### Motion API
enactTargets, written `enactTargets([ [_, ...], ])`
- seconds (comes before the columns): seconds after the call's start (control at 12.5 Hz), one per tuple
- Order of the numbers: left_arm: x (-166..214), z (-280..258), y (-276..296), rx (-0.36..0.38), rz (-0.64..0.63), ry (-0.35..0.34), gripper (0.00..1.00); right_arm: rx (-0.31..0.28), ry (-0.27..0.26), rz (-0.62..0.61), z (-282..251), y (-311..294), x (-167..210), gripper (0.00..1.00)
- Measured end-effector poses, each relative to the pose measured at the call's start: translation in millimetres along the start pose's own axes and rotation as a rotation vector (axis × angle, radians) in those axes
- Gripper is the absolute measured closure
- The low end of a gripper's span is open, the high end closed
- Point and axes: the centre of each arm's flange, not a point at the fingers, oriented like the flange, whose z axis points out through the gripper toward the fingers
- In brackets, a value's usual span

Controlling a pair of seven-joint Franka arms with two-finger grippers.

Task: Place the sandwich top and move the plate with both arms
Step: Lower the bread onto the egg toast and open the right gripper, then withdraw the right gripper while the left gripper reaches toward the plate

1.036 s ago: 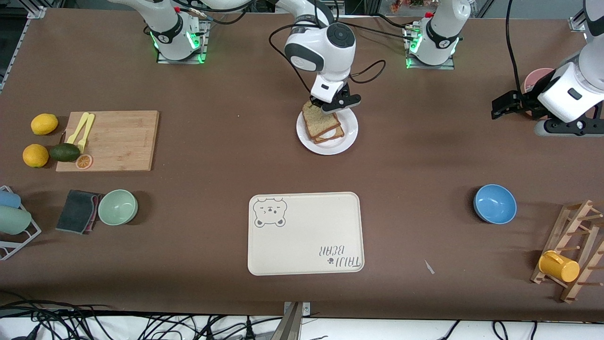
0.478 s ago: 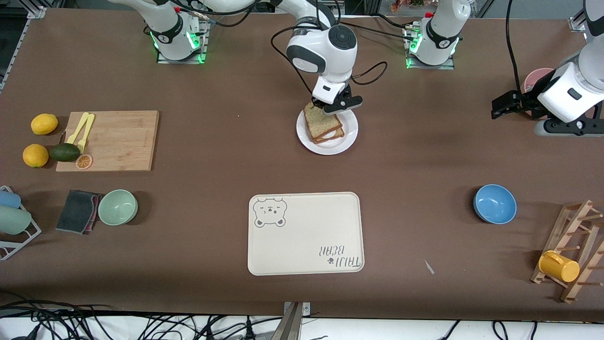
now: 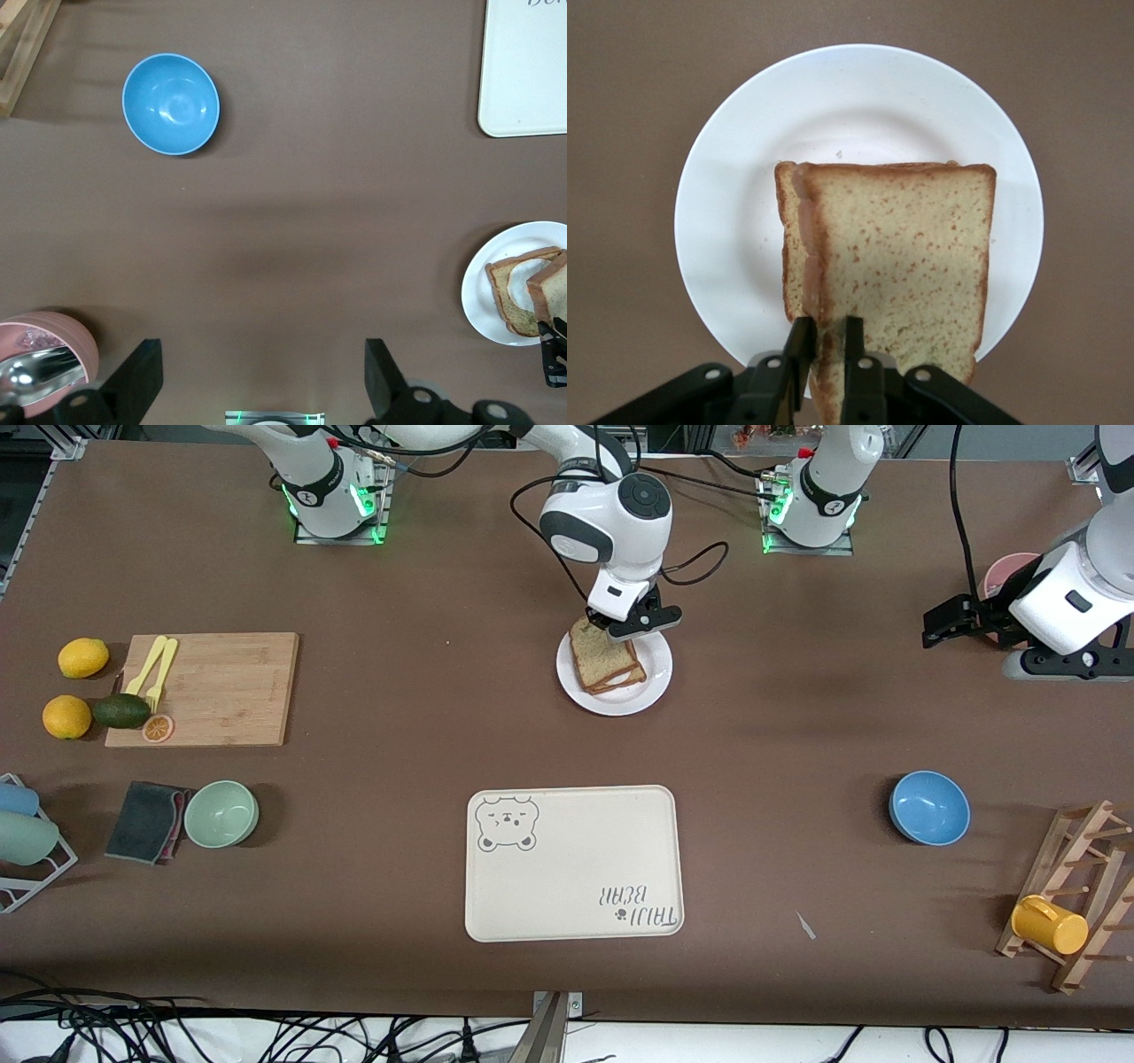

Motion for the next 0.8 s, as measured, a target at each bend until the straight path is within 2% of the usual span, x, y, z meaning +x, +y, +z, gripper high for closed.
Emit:
enactTargets([
  [0.32, 0, 0, 0, 0.000, 0.000, 0.000, 0.00, 0.016, 0.018, 0.015, -11, -1, 7, 0.36],
  [0.56, 0, 0, 0, 0.000, 0.000, -0.001, 0.00, 0.042, 0.059, 0.059, -38, 10, 34, 0.03],
  [0.64, 0, 0, 0, 0.000, 0.000, -0.001, 0.00, 0.048, 0.073, 0.086, -50, 22, 48, 0.00],
  [0.8, 0, 0, 1, 0.000, 0.001, -0.001, 0.00, 0.042, 0.079, 0.158, -78, 54, 70, 0.00],
])
